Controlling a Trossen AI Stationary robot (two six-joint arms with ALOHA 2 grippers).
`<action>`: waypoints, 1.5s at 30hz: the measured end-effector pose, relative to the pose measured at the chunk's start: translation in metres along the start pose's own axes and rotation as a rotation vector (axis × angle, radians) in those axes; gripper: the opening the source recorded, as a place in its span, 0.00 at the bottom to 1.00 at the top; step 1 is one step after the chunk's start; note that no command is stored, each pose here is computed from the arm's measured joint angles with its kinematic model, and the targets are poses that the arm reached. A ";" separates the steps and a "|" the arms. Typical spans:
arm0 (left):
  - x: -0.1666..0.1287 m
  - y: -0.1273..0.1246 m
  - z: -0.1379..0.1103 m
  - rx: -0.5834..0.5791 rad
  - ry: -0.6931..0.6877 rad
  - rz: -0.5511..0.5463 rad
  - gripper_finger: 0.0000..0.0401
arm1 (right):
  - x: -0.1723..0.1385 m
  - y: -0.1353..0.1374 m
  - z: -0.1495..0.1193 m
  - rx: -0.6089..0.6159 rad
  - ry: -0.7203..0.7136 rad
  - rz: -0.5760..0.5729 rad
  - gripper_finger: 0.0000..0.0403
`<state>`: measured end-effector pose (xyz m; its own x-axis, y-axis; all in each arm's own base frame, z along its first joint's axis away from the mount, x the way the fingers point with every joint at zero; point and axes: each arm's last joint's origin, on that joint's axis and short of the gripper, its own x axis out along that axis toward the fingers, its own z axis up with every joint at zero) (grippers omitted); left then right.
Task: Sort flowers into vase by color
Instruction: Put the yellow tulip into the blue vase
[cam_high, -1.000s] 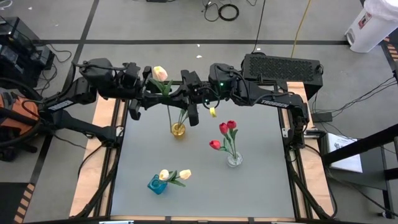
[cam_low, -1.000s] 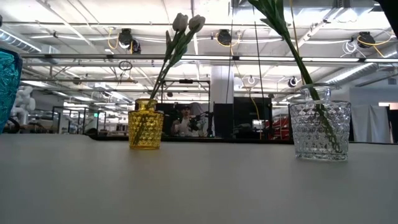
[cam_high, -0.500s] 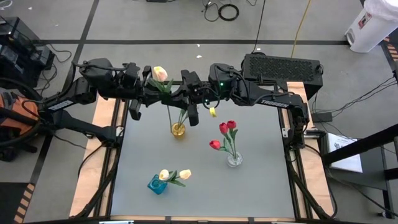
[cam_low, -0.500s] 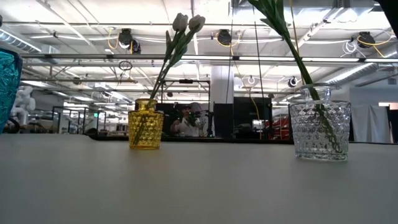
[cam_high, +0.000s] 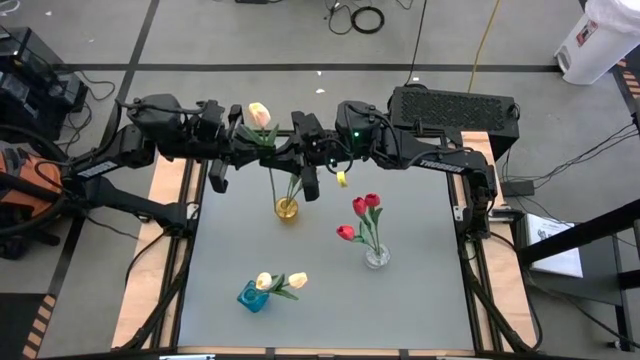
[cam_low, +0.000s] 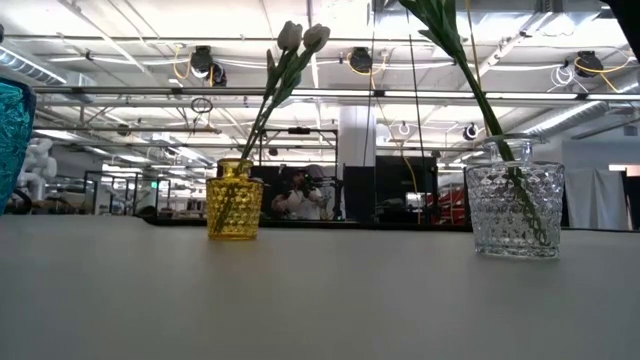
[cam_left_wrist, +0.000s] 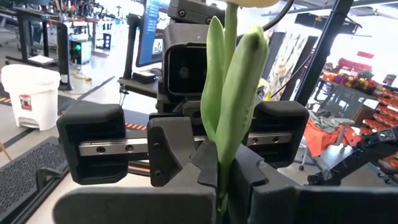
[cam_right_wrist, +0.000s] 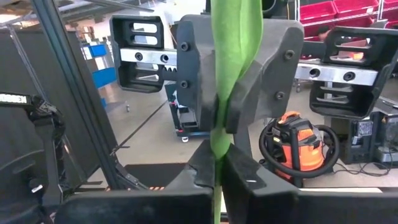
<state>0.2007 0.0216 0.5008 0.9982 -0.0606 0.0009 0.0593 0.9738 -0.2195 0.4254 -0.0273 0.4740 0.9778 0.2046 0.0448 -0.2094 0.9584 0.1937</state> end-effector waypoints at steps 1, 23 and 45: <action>0.000 0.000 0.000 0.000 0.000 0.000 0.02 | 0.000 0.000 0.000 0.000 0.000 0.000 0.00; 0.000 0.001 -0.004 -0.008 0.045 0.005 0.03 | 0.000 0.000 -0.003 0.027 0.027 -0.001 0.20; -0.032 -0.005 -0.001 0.018 0.048 0.048 0.04 | -0.040 0.014 0.024 0.020 0.072 -0.023 0.26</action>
<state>0.1688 0.0184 0.5007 0.9981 -0.0235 -0.0561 0.0118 0.9795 -0.2009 0.3836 -0.0263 0.4982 0.9798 0.1974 -0.0306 -0.1865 0.9591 0.2131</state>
